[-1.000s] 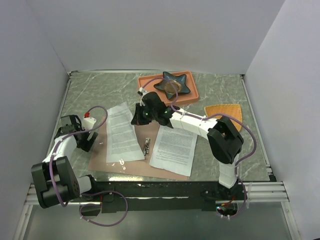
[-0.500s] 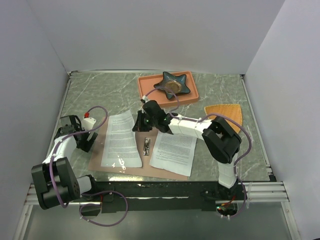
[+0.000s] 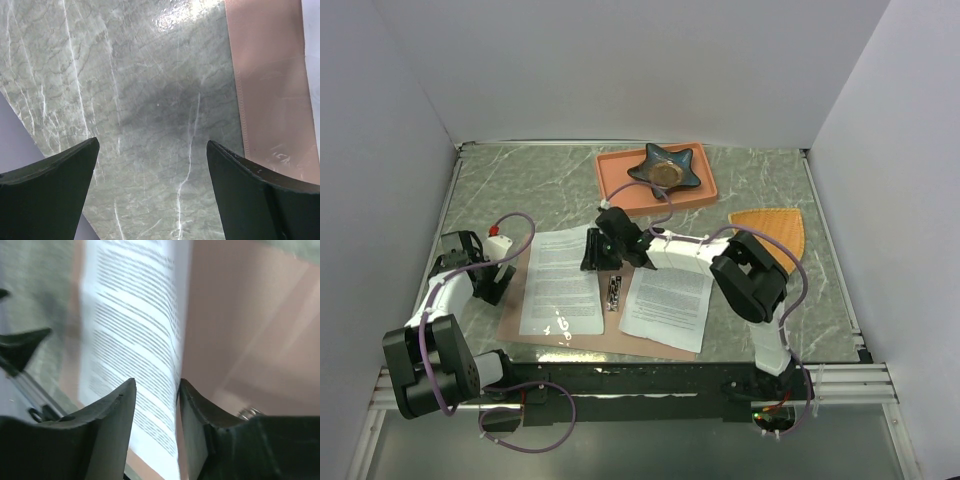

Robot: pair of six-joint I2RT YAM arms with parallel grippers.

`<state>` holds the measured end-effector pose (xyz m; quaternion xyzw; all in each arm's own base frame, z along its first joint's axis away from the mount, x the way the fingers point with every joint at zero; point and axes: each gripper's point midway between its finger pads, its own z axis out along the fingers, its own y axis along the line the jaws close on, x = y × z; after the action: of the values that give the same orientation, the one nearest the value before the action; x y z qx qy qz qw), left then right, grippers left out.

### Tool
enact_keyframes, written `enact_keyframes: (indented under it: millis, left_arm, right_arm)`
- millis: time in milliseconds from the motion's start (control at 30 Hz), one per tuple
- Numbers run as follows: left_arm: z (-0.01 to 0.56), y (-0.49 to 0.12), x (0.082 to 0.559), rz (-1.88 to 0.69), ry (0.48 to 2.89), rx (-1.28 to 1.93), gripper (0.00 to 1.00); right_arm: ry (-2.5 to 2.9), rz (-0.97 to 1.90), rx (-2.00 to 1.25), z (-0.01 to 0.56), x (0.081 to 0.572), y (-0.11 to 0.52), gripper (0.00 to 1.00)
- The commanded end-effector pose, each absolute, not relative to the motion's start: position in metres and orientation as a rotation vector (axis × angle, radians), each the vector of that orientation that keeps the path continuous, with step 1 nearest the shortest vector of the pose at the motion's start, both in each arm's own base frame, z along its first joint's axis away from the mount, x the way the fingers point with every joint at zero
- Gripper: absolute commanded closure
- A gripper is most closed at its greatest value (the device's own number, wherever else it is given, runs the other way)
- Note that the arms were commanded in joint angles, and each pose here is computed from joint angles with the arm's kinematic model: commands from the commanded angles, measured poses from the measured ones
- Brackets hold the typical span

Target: Put the files into the folder

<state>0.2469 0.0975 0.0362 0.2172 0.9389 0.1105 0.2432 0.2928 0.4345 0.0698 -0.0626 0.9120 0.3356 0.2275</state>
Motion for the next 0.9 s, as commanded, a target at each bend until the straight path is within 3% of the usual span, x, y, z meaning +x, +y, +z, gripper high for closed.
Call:
enact_keyframes:
  millis: [0,133,200,233,267,300,367,700,867]
  left_arm:
    - [0.047,0.098,0.258,0.292,2.531,0.584,0.04]
    - [0.049,0.098,0.259,0.29,2.531,0.58,0.04]
    - [0.049,0.098,0.259,0.293,2.53,0.582,0.04]
    - [0.05,0.098,0.26,0.292,2.528,0.582,0.04]
    - [0.049,0.098,0.259,0.293,2.531,0.584,0.04]
    - [0.048,0.098,0.259,0.286,2.534,0.583,0.04]
    - [0.047,0.097,0.259,0.278,2.536,0.581,0.04]
    - [0.032,0.095,0.248,0.247,2.589,0.661,0.04]
    - [0.035,0.095,0.249,0.25,2.578,0.664,0.04]
  right_arm:
    - [2.596,0.873,-0.271,0.053,0.281,0.427,0.52]
    - [2.613,0.916,-0.312,0.047,0.277,0.424,0.55]
    - [2.605,0.928,-0.325,0.049,0.275,0.422,0.63]
    - [2.598,0.934,-0.324,0.051,0.275,0.422,0.68]
    - [2.582,0.947,-0.33,0.057,0.276,0.423,0.82]
    - [2.572,0.953,-0.329,0.059,0.277,0.424,0.9]
    - [2.537,0.983,-0.322,0.07,0.28,0.428,1.0]
    - [2.494,1.078,-0.099,0.095,0.286,0.439,1.0]
    - [2.497,0.953,0.015,0.091,0.285,0.429,1.0]
